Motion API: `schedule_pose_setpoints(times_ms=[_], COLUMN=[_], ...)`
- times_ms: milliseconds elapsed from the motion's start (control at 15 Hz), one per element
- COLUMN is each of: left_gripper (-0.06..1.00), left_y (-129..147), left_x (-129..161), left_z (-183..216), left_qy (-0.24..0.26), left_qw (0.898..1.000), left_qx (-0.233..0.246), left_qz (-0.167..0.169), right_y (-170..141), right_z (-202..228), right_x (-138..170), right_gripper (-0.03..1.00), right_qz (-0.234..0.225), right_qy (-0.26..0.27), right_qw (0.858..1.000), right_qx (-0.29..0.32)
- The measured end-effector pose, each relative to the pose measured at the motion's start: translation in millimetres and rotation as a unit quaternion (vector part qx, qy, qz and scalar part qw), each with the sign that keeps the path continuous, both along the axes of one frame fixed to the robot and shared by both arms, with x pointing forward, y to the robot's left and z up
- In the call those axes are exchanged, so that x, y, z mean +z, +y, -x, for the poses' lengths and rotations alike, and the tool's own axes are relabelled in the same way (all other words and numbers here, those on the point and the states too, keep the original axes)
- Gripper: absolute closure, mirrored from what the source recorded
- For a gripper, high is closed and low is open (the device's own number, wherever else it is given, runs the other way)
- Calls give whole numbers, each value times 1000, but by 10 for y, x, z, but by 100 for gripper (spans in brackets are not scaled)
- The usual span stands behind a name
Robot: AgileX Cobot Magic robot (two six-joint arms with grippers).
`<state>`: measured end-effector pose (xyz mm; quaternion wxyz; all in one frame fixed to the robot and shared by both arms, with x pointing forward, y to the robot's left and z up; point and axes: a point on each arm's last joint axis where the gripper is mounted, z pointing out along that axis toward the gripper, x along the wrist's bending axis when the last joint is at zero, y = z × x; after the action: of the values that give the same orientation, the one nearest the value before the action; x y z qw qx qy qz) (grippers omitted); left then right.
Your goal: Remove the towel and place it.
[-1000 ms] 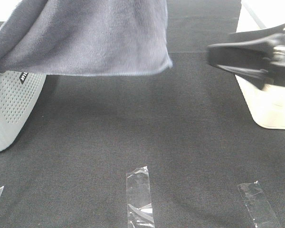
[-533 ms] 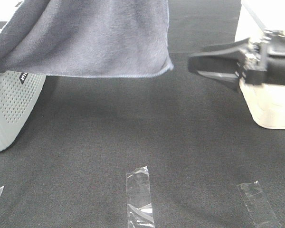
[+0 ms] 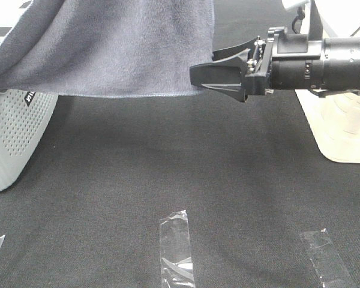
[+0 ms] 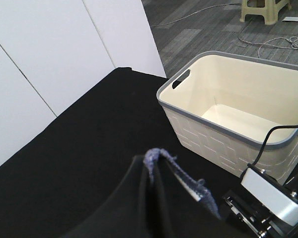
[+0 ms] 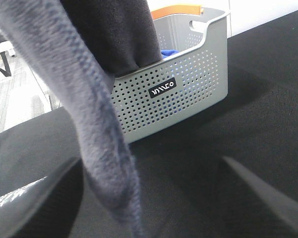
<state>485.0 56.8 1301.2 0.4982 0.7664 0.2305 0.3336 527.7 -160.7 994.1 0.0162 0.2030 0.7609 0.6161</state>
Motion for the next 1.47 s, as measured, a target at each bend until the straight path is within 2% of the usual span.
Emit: schedule_pose_setpoints(times_ms=[200,333,467,667,1200,1400,1467], left_gripper=[94,94,94,94,94,94,94], left_y=[0,0,0,0,-15,-26,-29], left_x=[0,0,0,0,-16,-29,-33], left_z=[0,0,0,0,-14,-25,-28], left_qy=[0,0,0,0,1,2,2], left_qw=[1000,1000,1000,1000,1000,1000,1000], left_qx=[0,0,0,0,0,0,0], left_qz=[0,0,0,0,-1,-3,-3], right_y=[10,27,31,31,135,128,128], right_z=[19,56,66,66,116,98,98], right_x=[19,56,66,66,61,44,44], right_gripper=[45,50,50,37,38,50,63], right_qz=[-12,-33,-39,-39,-36,-26,-26], right_qy=[1,0,1,3,4,4,4], right_qw=[1000,999,999,999,998,999,999], right_qx=[11,32,38,37,53,43,43])
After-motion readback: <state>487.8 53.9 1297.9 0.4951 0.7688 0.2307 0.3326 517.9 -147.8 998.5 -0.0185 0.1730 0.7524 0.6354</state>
